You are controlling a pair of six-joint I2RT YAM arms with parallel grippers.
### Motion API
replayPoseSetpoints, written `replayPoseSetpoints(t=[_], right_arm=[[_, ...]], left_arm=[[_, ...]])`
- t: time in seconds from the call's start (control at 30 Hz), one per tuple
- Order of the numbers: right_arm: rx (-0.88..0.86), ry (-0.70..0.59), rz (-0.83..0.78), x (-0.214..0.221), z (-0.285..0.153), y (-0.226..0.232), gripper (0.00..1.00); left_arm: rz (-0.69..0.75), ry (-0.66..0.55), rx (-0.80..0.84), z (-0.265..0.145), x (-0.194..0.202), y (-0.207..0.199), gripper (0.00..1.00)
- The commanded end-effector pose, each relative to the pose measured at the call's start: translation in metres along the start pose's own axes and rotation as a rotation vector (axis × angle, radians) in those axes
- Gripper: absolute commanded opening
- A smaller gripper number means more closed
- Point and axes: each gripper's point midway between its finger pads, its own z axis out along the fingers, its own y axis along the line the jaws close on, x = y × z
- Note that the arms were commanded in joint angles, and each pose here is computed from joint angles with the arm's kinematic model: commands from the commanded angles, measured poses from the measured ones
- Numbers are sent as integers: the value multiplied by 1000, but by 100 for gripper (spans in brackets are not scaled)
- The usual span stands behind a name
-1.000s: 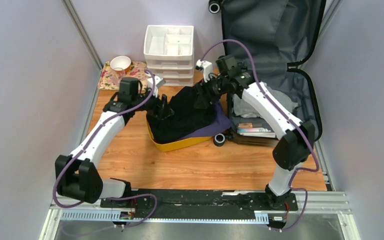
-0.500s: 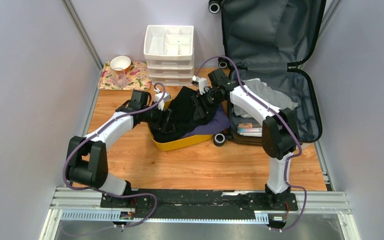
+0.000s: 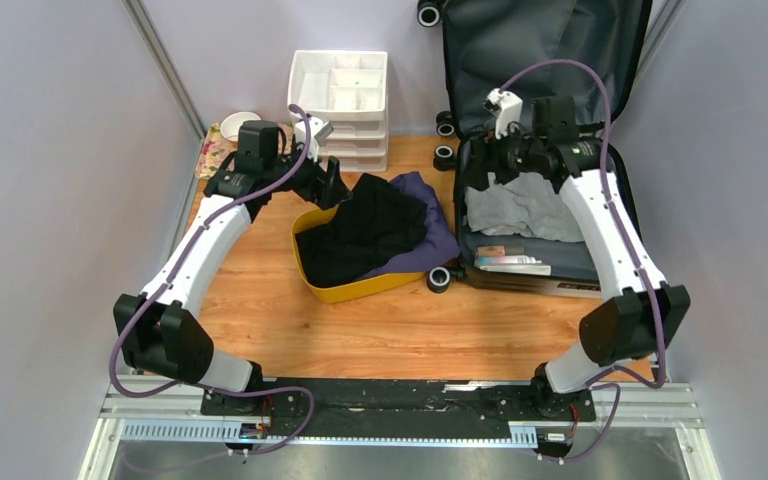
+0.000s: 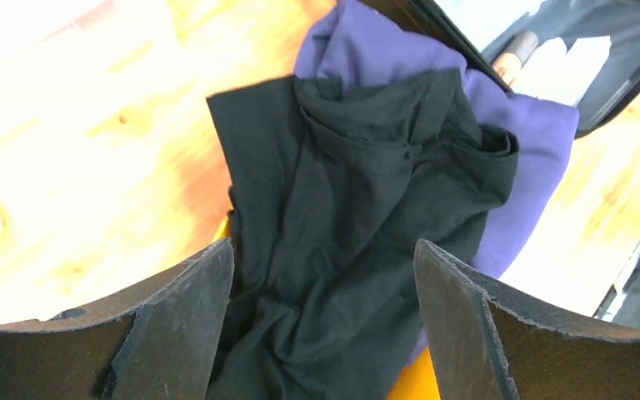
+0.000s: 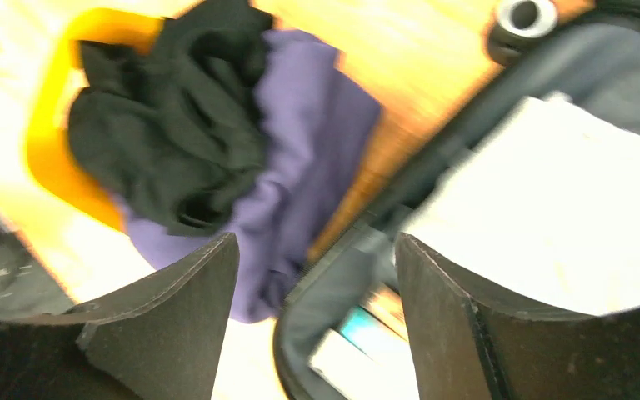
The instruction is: Open, take out, and arrange the luggage
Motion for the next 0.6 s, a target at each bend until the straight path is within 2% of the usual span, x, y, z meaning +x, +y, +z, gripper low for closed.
replayPoseSetpoints(t=[0.0, 0.03, 0.27, 0.43, 0.57], right_arm=[[235, 103, -107, 40, -8, -50, 71], [298, 145, -96, 58, -5, -64, 71], [398, 208, -147, 82, 16, -94, 69], [424, 256, -183, 98, 38, -107, 72], [423, 246, -244, 108, 55, -118, 77]], left_arm=[[33, -45, -30, -8, -27, 3, 87], [34, -58, -30, -8, -32, 3, 87], [12, -84, -7, -1, -39, 3, 87], [-20, -79, 3, 4, -35, 3, 87], [-22, -71, -3, 6, -32, 5, 87]])
